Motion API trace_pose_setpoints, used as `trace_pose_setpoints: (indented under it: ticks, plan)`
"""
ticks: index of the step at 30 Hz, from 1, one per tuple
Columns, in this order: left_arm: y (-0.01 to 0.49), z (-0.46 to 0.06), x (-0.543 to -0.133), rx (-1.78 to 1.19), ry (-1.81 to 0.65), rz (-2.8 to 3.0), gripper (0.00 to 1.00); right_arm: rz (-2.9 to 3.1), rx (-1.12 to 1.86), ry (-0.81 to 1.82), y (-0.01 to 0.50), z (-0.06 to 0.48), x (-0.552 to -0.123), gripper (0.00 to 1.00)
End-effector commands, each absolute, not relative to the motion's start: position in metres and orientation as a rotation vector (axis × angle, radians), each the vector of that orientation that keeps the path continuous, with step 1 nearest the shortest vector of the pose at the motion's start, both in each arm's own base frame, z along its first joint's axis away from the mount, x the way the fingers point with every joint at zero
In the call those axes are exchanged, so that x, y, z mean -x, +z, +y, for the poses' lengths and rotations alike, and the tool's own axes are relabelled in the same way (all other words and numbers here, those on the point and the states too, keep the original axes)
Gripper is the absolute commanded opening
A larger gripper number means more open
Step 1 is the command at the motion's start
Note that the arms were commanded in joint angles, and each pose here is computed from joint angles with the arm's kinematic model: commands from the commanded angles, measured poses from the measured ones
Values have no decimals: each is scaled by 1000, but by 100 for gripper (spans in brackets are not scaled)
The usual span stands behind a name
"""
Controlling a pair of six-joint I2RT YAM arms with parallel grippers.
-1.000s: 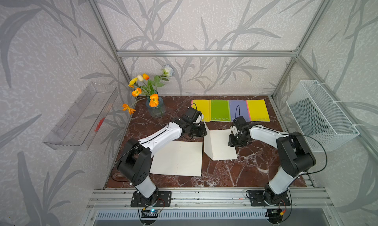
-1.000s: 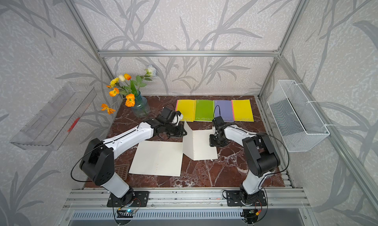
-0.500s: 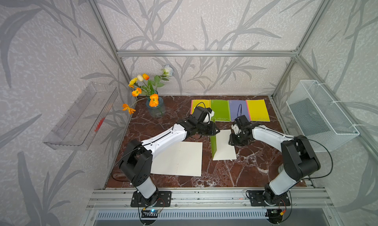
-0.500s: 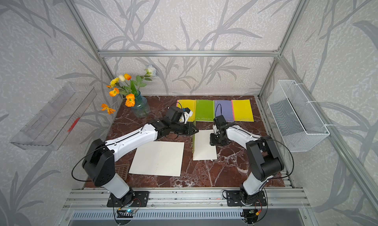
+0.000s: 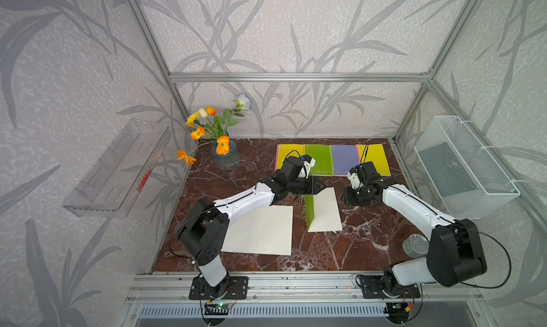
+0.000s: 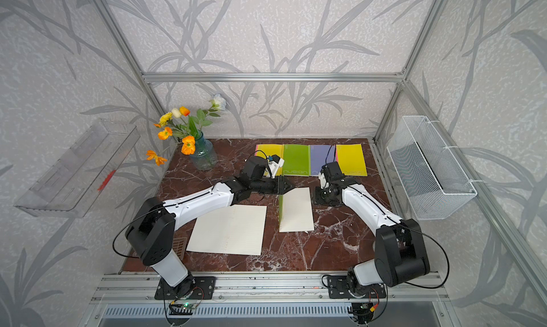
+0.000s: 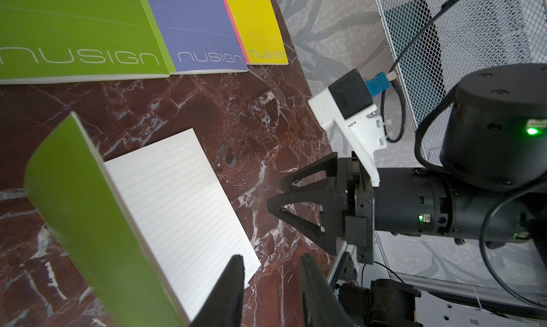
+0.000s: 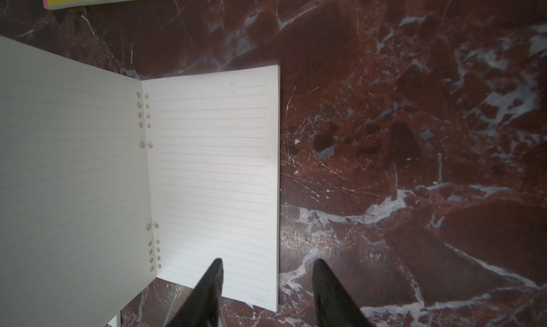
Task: Close the notebook
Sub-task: Close the notebook at the center of the board.
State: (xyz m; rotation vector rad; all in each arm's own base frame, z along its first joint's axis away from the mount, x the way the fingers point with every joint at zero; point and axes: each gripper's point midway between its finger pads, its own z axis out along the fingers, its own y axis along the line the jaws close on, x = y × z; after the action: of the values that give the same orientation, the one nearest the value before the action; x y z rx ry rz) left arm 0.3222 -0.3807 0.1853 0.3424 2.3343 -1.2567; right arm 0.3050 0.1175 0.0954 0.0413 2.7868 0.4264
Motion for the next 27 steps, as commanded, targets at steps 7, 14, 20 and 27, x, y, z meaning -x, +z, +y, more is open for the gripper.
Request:
trace_pose_setpoints:
  ticks: [7,14,20,27]
  plan:
    - [183,-405,-326,-374,-1408,2254,33,2794,-34,373,104,109,-298,50]
    - [191,-422,-325,-421,-1524,2186,33,2785,-37,355,109,106,-297,50]
    - [190,-419,-323,-431,-1488,2205,33,2781,-41,348,109,104,-296,51]
    - [173,-392,-320,-430,-1264,2308,33,2795,-12,380,104,110,-295,51]
